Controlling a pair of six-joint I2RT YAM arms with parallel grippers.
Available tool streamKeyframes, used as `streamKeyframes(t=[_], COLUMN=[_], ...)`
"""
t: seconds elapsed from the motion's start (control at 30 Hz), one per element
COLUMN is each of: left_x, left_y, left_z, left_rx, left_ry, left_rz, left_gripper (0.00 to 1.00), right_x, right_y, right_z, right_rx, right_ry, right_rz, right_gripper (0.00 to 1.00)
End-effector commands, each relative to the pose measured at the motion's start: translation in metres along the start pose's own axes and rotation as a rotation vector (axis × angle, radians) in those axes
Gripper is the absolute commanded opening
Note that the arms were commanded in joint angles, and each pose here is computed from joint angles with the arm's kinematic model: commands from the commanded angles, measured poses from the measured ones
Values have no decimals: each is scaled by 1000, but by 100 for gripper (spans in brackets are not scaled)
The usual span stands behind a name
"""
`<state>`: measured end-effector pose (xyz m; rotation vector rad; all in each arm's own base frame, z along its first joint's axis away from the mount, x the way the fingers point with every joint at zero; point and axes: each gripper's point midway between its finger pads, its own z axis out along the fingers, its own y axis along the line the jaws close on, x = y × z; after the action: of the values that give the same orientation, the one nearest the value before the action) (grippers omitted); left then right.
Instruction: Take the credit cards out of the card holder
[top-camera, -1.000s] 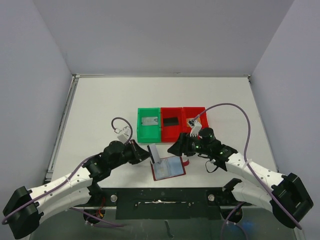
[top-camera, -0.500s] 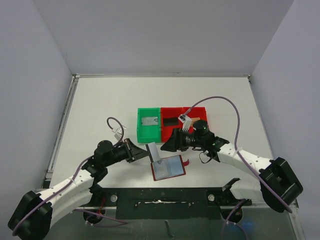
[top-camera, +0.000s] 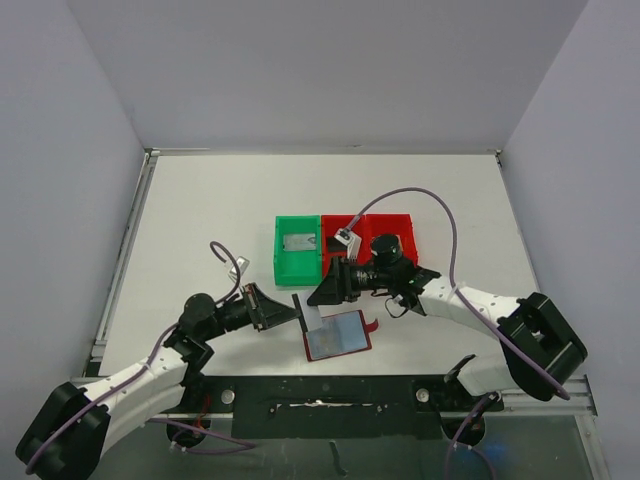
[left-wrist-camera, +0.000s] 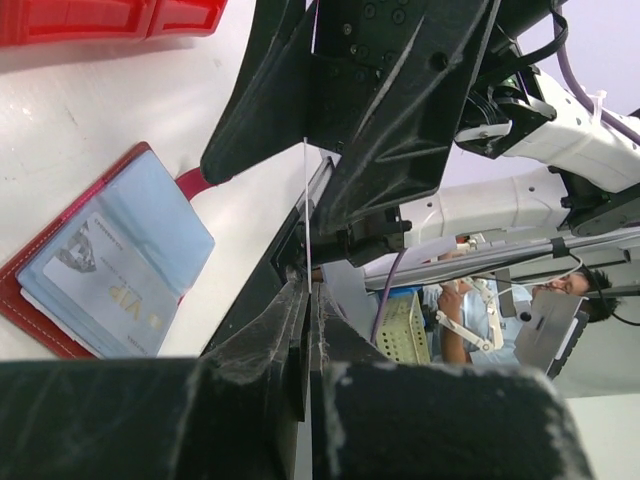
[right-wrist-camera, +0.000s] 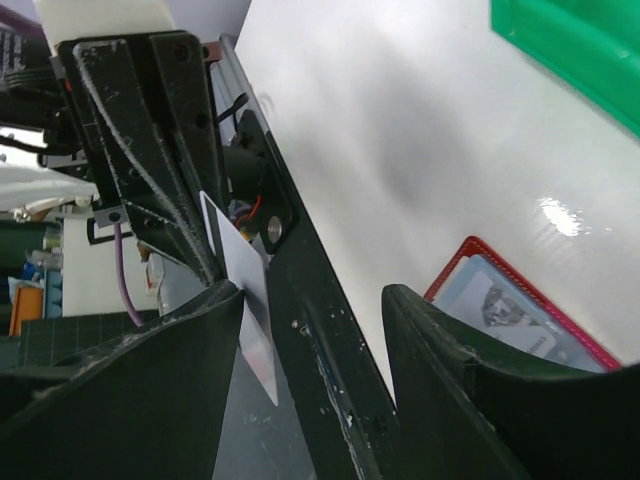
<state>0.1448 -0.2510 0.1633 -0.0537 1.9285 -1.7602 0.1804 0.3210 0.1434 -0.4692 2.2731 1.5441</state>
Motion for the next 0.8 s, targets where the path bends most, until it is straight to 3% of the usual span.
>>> streamKeyframes(t=[0.0,0.43,0.57,0.77], left_x=[-8,-16,-16,-11], left_y=[-32,-20,-23,-24], left_z=[-3,-6,-5,-5], left_rx=[124,80,91,98], left_ry=[-32,-108,-97,-73], left_rz=[63,40,43,40], left_gripper=[0,0,0,0], right_x=[-5,11,10,3], right_y=[37,52,59,65], right_z=[3,-9,-13,-13], right_rx=[-136,-260,-314,-338], right_ry=[8,8,-13,-30], right_rz=[-83,-95,-93,-102], right_gripper=[57,43,31,36])
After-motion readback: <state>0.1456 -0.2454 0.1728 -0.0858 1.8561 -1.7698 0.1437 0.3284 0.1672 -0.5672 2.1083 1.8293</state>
